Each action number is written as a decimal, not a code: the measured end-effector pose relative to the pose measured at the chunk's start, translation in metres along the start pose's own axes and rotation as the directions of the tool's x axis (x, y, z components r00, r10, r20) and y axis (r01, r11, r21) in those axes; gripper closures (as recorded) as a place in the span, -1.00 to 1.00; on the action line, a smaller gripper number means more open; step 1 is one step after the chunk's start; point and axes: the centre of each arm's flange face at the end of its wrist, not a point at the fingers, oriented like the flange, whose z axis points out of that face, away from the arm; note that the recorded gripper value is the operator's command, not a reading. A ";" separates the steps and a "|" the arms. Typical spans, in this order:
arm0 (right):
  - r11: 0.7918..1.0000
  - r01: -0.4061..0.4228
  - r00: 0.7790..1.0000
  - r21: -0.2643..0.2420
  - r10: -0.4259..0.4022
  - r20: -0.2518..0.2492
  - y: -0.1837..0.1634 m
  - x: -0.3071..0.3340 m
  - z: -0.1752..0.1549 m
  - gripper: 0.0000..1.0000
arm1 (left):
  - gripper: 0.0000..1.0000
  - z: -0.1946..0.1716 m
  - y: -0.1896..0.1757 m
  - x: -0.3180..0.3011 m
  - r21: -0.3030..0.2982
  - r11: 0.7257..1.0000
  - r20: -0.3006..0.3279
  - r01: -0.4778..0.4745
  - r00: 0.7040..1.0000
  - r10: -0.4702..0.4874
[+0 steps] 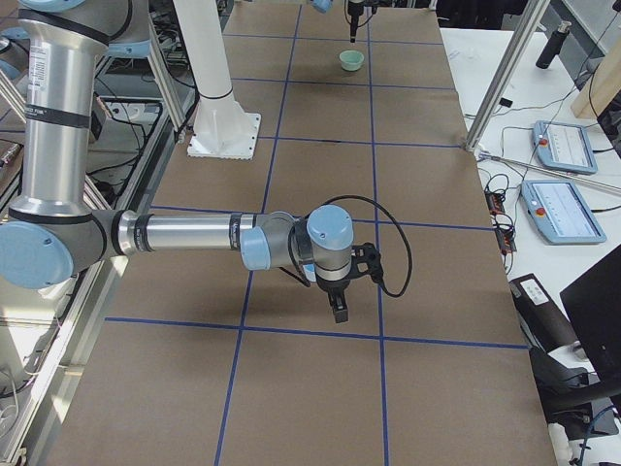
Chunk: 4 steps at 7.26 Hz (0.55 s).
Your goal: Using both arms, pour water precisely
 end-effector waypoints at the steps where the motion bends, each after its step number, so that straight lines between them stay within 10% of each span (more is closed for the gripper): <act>1: 1.000 0.002 1.000 0.000 -0.002 0.002 0.000 0.000 0.000 -0.99 | -0.96 0.009 -0.006 -0.003 -0.011 1.000 0.005 0.011 1.000 -0.011; 4: 1.000 0.019 1.000 0.004 -0.019 0.009 -0.002 -0.005 0.002 -0.99 | -0.90 0.030 -0.018 -0.004 -0.041 0.999 0.016 0.023 1.000 -0.022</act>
